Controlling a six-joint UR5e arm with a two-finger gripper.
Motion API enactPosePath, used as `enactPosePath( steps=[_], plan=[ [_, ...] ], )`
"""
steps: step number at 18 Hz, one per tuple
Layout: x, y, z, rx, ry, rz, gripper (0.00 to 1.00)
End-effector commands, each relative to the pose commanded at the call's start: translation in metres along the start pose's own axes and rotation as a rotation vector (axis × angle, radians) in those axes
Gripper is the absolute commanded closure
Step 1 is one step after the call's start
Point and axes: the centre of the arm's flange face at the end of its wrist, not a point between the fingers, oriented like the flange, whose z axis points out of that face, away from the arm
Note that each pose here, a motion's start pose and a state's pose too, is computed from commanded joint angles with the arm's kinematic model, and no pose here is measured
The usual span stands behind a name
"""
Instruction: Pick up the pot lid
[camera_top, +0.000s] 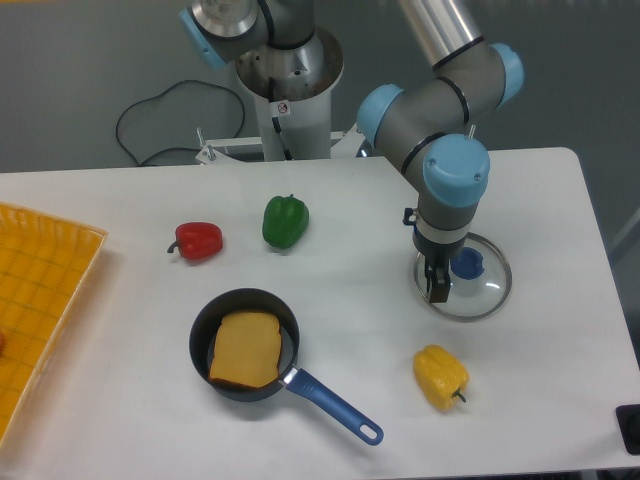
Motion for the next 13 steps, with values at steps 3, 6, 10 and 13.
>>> enactPosePath(
  steps=[3,6,10,13],
  plan=[
    [0.009,-0.002,0.001,0.015,0.03,-0.008,0.0],
    [0.019,0.016,0.017,-0.023,0.11,-0.063,0.0],
    [0.024,0.017,0.024,-0.012,0.15,-0.071,0.0],
    [0.028,0.02,0.026,-0.005,0.16,-0.093,0.0]
  ],
)
